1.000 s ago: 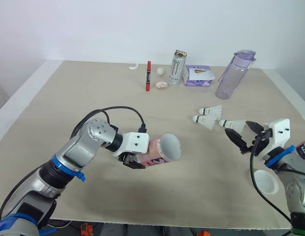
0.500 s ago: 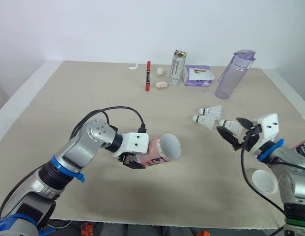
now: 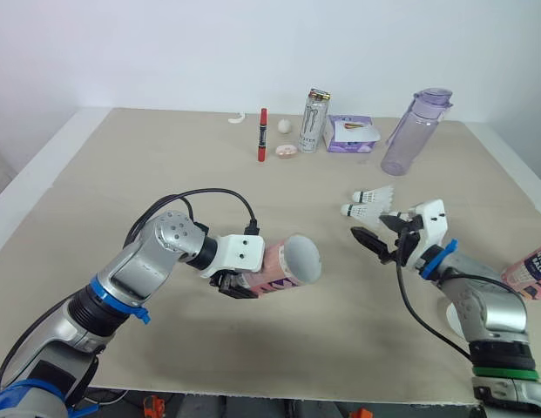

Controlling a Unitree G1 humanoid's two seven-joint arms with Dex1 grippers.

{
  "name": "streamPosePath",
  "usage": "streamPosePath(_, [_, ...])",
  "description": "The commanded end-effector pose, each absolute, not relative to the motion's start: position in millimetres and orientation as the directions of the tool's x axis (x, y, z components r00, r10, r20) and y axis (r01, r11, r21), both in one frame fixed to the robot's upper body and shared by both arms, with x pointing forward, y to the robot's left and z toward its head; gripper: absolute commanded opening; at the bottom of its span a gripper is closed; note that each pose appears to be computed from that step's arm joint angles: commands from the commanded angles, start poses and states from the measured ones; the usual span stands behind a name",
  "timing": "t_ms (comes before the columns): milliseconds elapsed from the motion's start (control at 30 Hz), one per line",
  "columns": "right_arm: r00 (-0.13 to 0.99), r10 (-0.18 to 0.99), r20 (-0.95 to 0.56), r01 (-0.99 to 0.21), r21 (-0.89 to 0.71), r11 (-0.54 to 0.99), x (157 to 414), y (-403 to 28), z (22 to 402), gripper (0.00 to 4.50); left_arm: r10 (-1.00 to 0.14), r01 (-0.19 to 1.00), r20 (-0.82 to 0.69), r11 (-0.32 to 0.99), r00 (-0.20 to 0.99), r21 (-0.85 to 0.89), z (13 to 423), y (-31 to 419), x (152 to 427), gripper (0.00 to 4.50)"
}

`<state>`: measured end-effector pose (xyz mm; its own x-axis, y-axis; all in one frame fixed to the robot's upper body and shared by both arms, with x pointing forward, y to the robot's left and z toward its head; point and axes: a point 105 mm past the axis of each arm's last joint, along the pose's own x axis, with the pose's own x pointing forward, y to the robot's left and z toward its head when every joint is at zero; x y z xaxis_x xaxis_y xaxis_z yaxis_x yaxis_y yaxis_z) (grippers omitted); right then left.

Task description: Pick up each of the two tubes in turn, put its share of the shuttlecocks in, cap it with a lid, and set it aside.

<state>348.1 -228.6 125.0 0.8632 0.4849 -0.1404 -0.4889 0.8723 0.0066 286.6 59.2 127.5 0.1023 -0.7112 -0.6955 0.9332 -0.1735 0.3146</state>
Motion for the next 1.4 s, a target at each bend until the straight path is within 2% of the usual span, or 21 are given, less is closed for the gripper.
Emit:
streamPosePath(33, [0.858,0.501,-0.11,-0.506,-0.018,0.863,354.0,-227.0,135.9,4.5,-0.698,0.939,-0.705,-0.148,0.124,0.312,122.7,62.6,287.6,3.21])
streamPosePath(300, [0.825,0.547,-0.142,-0.552,0.009,0.834,366.1,-215.5,130.9,4.5,-0.698,0.94,-0.703,-0.135,0.134,0.314,121.3,63.9,287.6,3.21])
streamPosePath(500, [0.83,0.539,-0.143,-0.543,0.01,0.839,381.5,-212.9,132.5,4.5,-0.701,0.94,-0.699,-0.128,0.14,0.317,120.4,62.7,288.2,3.21])
streamPosePath(567, [0.833,0.536,-0.139,-0.539,0.013,0.842,385.6,-213.1,133.6,3.99,-0.702,0.94,-0.698,-0.124,0.143,0.317,119.7,62.8,288.2,3.14])
streamPosePath(733, [0.836,0.534,-0.126,-0.537,0.014,0.843,393.4,-210.2,136.9,1.87,-0.7,0.942,-0.699,-0.115,0.148,0.314,117.2,64.2,287.7,3.14])
streamPosePath(800, [0.835,0.535,-0.125,-0.538,0.016,0.843,396.1,-208.4,137.1,1.26,-0.7,0.943,-0.698,-0.109,0.152,0.314,116.9,64.6,287.9,3.14])
streamPosePath(833, [0.835,0.536,-0.125,-0.538,0.017,0.843,397.0,-207.7,136.7,0.63,-0.701,0.943,-0.697,-0.106,0.153,0.314,116.9,64.5,288.1,3.14])
streamPosePath(867, [0.835,0.535,-0.125,-0.538,0.017,0.843,397.8,-207.1,136.4,0.24,-0.701,0.944,-0.696,-0.104,0.154,0.314,117.0,64.6,288.2,3.14])
streamPosePath(900, [0.835,0.536,-0.125,-0.538,0.018,0.843,398.4,-206.5,136.0,0.04,-0.701,0.943,-0.696,-0.104,0.155,0.315,117.0,64.6,288.4,3.14])
streamPosePath(1100, [0.821,0.565,-0.082,-0.567,-0.002,0.824,394.0,-198.0,146.6,0.04,-0.701,0.944,-0.697,-0.102,0.155,0.313,117.1,65.3,289.8,3.14])
streamPosePath(1233, [0.772,0.635,-0.022,-0.631,-0.146,0.762,372.4,-189.7,176.7,0.04,-0.702,0.946,-0.696,-0.1,0.153,0.309,116.8,65.5,292.9,3.14])
streamPosePath(1300, [0.668,0.743,-0.02,-0.683,-0.412,0.603,340.2,-183.1,212.5,0.04,-0.705,0.95,-0.693,-0.093,0.148,0.297,115.9,65.9,295.3,3.14])
streamPosePath(1367, [0.536,0.833,-0.137,-0.675,-0.662,0.326,304.3,-174.9,237.0,0.04,-0.709,0.957,-0.691,-0.084,0.139,0.279,114.9,66.8,297.4,3.14])
streamPosePath(1400, [0.499,0.843,-0.2,-0.653,-0.727,0.214,292.5,-173.6,243.2,0.04,-0.712,0.96,-0.689,-0.079,0.135,0.27,114.6,67.2,298.1,3.14])
